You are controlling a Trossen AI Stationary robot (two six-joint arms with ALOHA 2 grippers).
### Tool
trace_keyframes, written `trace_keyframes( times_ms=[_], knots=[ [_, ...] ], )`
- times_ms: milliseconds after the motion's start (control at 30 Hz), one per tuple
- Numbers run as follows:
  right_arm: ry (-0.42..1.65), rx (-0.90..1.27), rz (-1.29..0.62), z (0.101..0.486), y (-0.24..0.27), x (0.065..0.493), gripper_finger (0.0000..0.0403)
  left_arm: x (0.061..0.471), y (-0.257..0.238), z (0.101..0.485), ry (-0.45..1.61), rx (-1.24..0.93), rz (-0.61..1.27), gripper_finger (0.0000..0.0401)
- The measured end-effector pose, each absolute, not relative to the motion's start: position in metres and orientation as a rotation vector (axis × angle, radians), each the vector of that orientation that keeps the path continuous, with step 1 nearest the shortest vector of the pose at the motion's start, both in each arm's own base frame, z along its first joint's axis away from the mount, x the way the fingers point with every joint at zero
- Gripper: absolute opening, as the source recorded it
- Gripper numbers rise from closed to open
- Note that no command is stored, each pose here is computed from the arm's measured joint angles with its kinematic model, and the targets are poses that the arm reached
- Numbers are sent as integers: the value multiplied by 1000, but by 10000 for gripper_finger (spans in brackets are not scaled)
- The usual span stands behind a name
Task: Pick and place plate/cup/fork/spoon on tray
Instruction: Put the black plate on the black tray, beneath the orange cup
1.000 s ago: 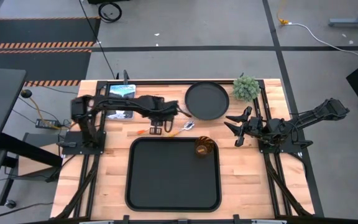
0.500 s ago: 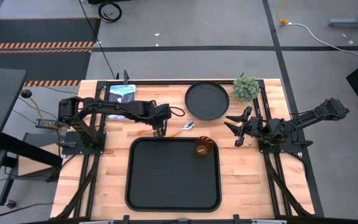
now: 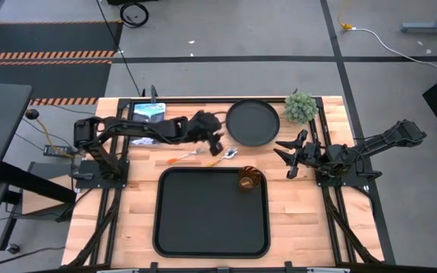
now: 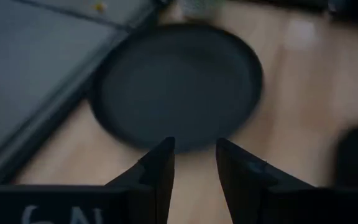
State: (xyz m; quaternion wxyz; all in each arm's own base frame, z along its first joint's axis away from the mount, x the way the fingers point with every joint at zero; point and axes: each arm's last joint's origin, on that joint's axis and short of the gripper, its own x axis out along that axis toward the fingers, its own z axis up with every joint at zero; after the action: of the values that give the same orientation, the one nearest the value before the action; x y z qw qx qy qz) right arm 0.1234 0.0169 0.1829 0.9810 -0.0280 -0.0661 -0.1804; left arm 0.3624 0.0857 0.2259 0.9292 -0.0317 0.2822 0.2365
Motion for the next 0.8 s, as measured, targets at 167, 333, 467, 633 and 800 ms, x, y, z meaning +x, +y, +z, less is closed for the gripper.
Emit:
trace_keyframes(
  times_ms=[167,333,467,633,800],
  knots=[
    [-132,-56,-363,183,17,123,137,374,106,221,453,-8,546,126],
    [-132,-57,-364,183,17,123,137,384,124,208,533,-45,535,126],
    [-137,-54,-364,183,17,123,137,398,131,212,591,-19,509,126],
    [-138,-53,-364,183,17,123,137,413,141,204,777,60,425,126],
    [-137,-54,-364,183,17,124,137,420,147,197,933,144,342,126]
  ],
)
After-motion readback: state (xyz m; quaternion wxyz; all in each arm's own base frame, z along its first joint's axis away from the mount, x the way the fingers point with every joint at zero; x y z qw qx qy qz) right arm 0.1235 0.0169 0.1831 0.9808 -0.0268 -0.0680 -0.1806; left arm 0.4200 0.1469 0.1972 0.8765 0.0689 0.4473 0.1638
